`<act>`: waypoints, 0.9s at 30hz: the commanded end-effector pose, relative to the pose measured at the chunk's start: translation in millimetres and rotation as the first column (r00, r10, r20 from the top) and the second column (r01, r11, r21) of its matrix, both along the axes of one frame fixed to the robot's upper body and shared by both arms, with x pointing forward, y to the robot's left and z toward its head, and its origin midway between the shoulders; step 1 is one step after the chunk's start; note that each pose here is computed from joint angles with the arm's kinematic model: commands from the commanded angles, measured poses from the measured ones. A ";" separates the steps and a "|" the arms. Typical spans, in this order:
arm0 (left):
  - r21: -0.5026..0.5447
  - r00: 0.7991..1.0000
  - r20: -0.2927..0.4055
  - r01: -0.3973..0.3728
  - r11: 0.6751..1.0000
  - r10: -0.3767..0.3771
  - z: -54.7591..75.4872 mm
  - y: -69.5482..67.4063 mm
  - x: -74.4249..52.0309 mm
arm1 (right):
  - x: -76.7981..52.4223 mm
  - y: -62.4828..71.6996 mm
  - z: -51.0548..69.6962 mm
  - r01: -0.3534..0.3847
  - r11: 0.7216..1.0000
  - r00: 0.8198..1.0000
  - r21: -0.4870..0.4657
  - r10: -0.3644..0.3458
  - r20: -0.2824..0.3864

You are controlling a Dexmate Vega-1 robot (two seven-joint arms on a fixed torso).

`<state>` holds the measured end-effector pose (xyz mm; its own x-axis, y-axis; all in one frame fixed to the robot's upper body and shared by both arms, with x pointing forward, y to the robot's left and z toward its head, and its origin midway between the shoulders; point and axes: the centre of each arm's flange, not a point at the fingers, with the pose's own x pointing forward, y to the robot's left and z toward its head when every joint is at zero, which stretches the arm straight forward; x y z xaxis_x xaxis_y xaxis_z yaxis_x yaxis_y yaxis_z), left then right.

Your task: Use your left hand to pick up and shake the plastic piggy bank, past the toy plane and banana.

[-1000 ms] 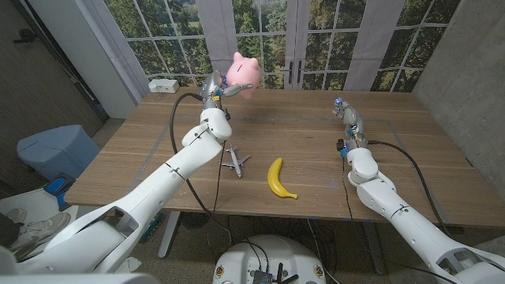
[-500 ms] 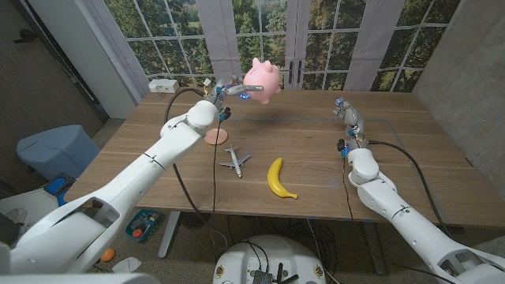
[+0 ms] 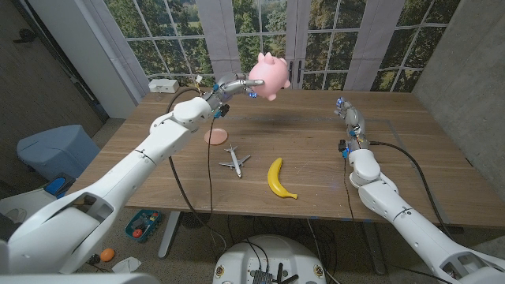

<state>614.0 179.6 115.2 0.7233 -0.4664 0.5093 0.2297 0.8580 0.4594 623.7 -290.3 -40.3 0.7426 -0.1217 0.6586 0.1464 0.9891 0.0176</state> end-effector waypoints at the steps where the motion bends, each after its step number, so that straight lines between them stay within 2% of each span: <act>1: -0.016 0.999 -0.036 0.027 0.999 -0.028 -0.1 11.3 2.6 | -2.8 0.0 -0.5 0.001 1.000 1.000 0.006 -0.001 0.006; 5: 0.007 0.999 -0.024 -0.048 0.999 0.048 -0.9 12.1 0.6 | -2.9 0.6 -0.7 0.000 1.000 1.000 0.005 0.000 0.005; 9: 0.050 0.989 0.016 -0.149 0.987 0.149 -0.8 11.5 -3.3 | -2.2 1.5 -0.9 0.000 1.000 1.000 0.003 0.000 0.003; 13: 0.082 0.970 0.054 -0.241 0.967 0.238 -0.5 9.5 -7.5 | -1.7 2.2 -0.5 -0.001 1.000 1.000 0.000 0.001 0.004; 16: 0.095 0.942 0.089 -0.332 0.939 0.324 -0.8 8.0 -11.5 | -1.4 2.9 0.0 -0.001 1.000 1.000 0.002 0.001 0.003; 18: 0.096 0.910 0.123 -0.409 0.908 0.396 -1.9 6.3 -15.2 | -1.2 3.4 0.4 -0.001 1.000 1.000 -0.003 0.001 0.003; 21: 0.086 0.846 0.177 -0.522 0.849 0.502 -4.0 3.0 -20.9 | -0.7 4.2 0.8 -0.001 1.000 1.000 0.000 0.001 0.002; 27: -0.014 0.677 0.256 -0.711 0.703 0.690 -11.9 -3.7 -30.7 | 0.8 5.8 1.8 -0.002 1.000 1.000 -0.005 0.002 0.001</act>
